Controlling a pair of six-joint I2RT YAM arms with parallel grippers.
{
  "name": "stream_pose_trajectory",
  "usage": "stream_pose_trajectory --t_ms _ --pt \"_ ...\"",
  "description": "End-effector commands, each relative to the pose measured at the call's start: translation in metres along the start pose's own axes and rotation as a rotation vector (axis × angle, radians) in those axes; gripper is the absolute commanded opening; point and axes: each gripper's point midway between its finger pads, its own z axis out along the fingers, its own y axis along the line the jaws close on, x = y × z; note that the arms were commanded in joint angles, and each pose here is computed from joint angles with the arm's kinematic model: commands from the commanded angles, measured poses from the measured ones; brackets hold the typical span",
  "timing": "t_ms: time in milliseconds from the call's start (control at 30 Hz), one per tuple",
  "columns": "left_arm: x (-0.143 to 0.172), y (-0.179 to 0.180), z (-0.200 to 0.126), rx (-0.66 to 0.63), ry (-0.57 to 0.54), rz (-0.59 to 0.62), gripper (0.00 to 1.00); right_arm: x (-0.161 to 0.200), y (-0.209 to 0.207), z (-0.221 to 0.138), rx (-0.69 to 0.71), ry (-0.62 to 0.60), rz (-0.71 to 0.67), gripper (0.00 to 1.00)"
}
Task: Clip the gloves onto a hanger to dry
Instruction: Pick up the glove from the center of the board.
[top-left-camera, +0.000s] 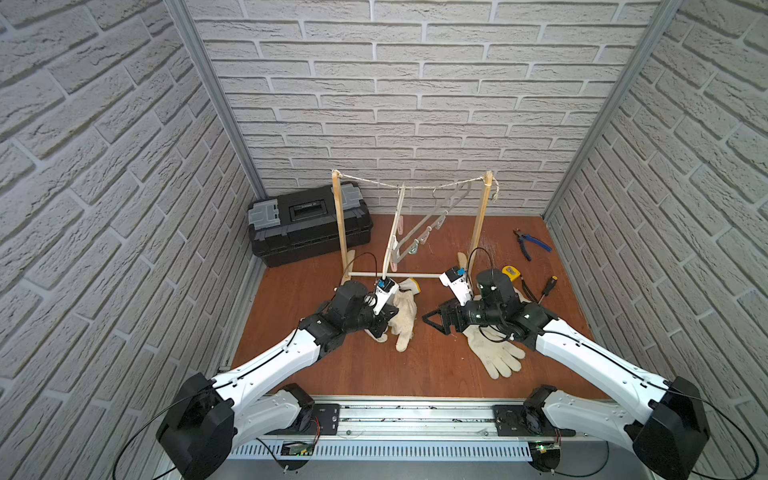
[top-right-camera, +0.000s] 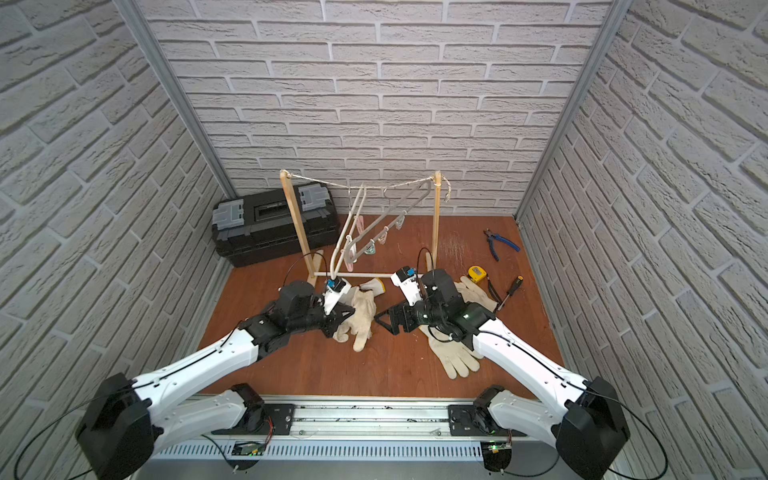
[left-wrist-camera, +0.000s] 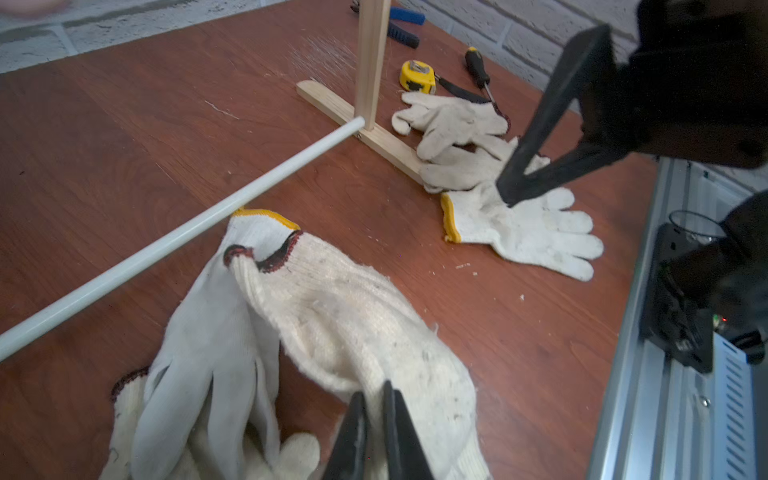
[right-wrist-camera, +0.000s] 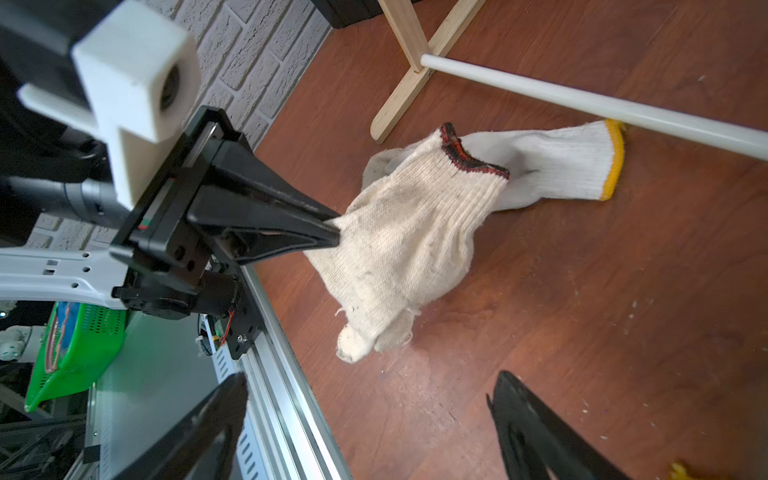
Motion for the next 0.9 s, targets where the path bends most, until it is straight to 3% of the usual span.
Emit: stream_pose_trajectory --t_ms 0,200,467,667,867 --pt "-0.002 -0.010 -0.005 0.021 -0.039 0.056 0.00 -0.013 0.010 0.014 -0.080 -0.054 0.053 0.92" --pt "-0.006 -0.019 -0.007 0.055 -0.072 0.054 0.00 -0.018 -0.003 0.040 -0.103 -0.093 0.227 0.91" --pt "-0.011 -0.026 -0.010 0.091 -0.107 0.045 0.00 -0.023 -0.017 0.065 -0.130 -0.137 0.333 0.84" --pt "-0.011 -0.029 -0.011 0.107 -0.114 0.038 0.00 -0.020 -0.023 0.083 -0.184 -0.134 0.388 0.72" --pt "-0.001 -0.027 -0.010 0.103 -0.091 0.028 0.00 -0.037 -0.011 0.078 -0.275 -0.195 0.392 0.48"
